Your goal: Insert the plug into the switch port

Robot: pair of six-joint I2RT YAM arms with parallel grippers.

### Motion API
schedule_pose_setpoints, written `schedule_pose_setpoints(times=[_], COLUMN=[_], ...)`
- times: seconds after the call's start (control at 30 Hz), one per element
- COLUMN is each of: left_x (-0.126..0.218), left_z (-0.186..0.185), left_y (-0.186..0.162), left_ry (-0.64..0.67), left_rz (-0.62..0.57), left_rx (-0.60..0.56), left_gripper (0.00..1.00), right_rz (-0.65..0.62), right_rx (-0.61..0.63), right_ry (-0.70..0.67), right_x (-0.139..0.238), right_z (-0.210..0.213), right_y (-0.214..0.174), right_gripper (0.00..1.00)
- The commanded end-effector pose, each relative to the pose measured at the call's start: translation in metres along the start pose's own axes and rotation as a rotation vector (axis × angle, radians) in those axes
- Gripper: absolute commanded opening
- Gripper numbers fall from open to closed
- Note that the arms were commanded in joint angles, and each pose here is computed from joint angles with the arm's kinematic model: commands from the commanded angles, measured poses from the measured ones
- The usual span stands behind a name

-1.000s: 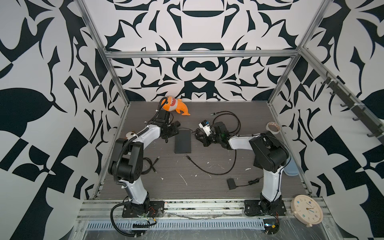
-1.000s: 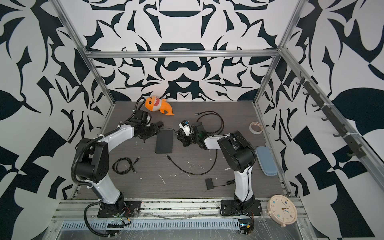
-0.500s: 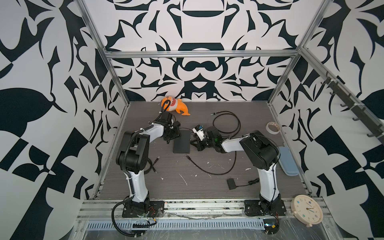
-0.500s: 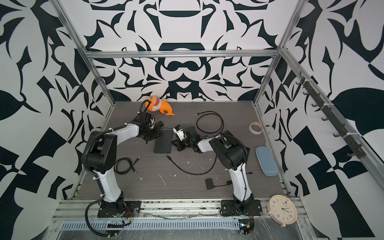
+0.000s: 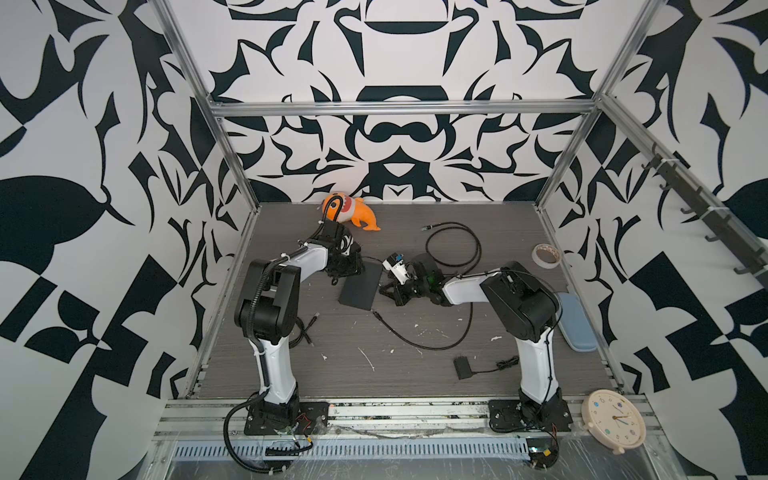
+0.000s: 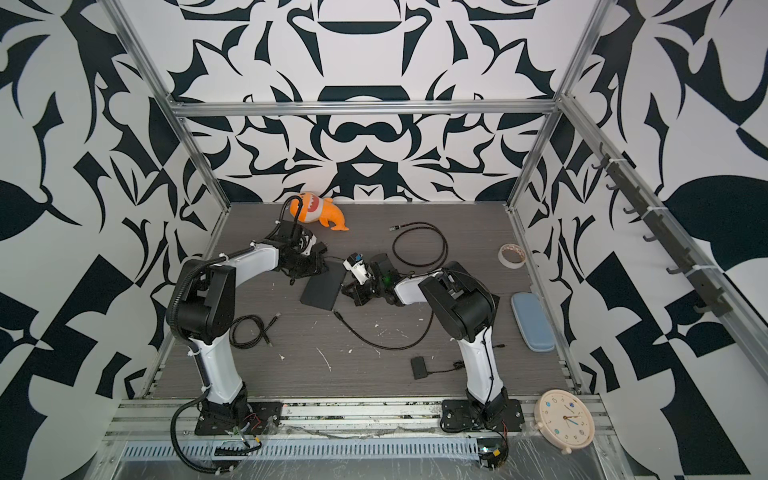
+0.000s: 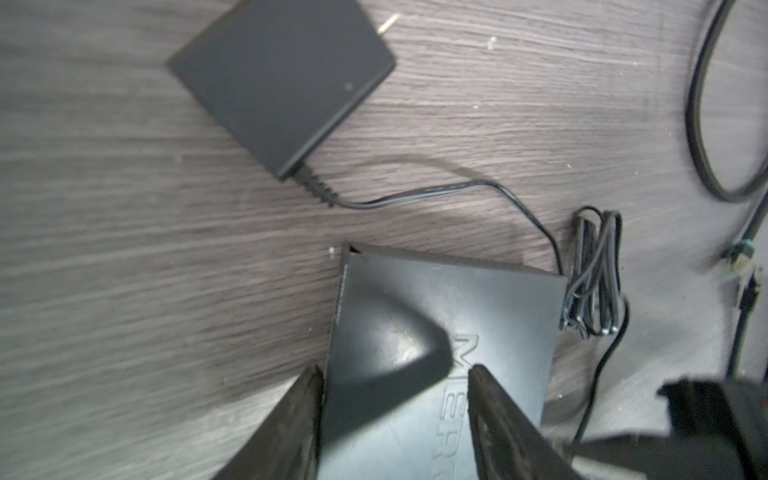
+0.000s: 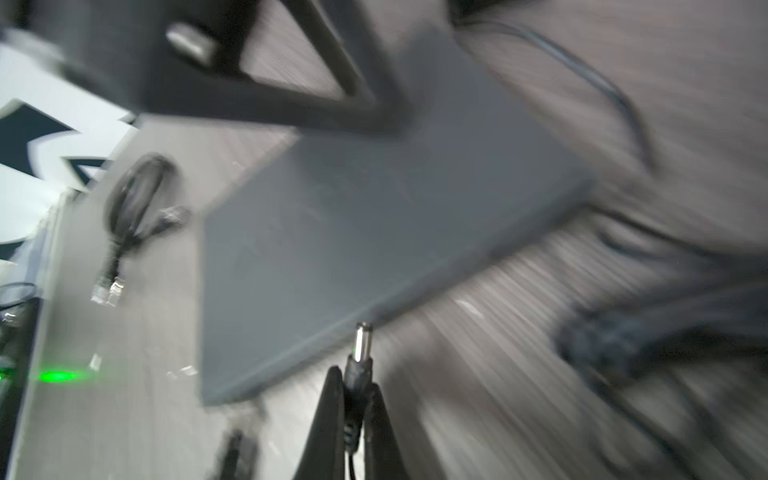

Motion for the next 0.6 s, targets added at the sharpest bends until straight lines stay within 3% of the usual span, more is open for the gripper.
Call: schedule_pose_setpoints(times=[0.0, 0.3, 0.4, 0.57], left_x=[-0.002, -0.01, -0.007, 0.002], left_z=[-0.005, -0.006, -0.008, -0.007], left_y=[0.002, -0.002, -0.005, -0.003], left_ry=[-0.011, -0.022, -0.037, 0.014], left_rz=[0.037, 0.09, 0.095, 0.074], left_rx=[-0.095, -0.137, -0.151, -0.165], left_gripper=[0.58, 0.55, 0.55, 0.56], right_rz=[0.059, -0.028, -0.008, 0.02], right_rx=[0.013, -0.175, -0.134, 0.035], right_ry=[-0.092, -0.258, -0.27, -0.124], right_x=[0.019, 0.036, 0.035, 0.037], right_z=[-0.016, -0.079, -0.086, -0.055], right_y=[0.02, 0.029, 0.04, 0.038], right_gripper=[0.05, 0.06, 0.06, 0.07])
Point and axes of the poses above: each gripper's point midway between its finger pads, its own x axis back along the fingers, its own z axis along the line the jaws close on, y = z × x, the point moved 9 cm from there along x, back along the fingers, and after that the axes turned 12 degrees about x, right-handed, at the moved point
